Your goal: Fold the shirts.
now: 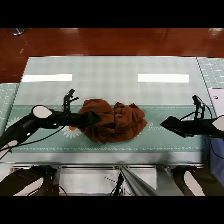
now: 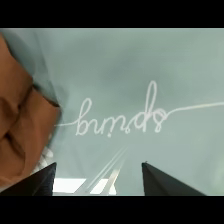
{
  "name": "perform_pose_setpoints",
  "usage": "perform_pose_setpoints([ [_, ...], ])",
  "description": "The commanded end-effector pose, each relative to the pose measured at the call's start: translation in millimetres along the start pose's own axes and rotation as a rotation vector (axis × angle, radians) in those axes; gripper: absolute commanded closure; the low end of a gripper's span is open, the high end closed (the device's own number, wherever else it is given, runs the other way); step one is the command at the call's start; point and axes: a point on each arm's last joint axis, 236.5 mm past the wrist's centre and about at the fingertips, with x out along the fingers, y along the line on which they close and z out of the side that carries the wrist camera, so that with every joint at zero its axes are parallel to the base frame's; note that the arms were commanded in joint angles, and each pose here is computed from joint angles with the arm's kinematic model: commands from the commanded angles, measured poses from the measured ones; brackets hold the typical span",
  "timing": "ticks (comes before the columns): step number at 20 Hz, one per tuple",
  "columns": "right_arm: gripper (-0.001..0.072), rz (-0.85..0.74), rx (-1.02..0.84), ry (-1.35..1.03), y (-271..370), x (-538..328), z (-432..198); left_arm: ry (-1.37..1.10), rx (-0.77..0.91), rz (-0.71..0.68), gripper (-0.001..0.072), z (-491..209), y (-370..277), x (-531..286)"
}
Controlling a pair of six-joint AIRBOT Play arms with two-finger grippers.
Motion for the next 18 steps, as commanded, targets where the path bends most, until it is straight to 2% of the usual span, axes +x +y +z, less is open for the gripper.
perform_pose_setpoints([
  [1, 0.0095, 0.024, 0.024, 0.032, -1, 9, -14, -0.051, -0.001, 0.010, 0.0033, 34, -3, 17],
  [2, 0.0095, 0.039, 0.027, 0.034, 2, 11, -15, -0.028, 0.001, 0.001, 0.0397, 34, -5, 19],
  [3, 0.0095, 0.063, 0.028, 0.041, 7, 12, -15, -0.019, 0.040, -0.011, 0.0671, 38, -9, 18],
  [11, 0.0095, 0.223, 0.093, 0.135, 33, 43, -15, -0.015, 0.132, -0.120, 0.0682, 68, -54, -16],
  [18, 0.0095, 0.212, -0.019, 0.212, 75, 84, -33, -0.085, 0.202, -0.165, 0.0682, 101, -86, -44],
])
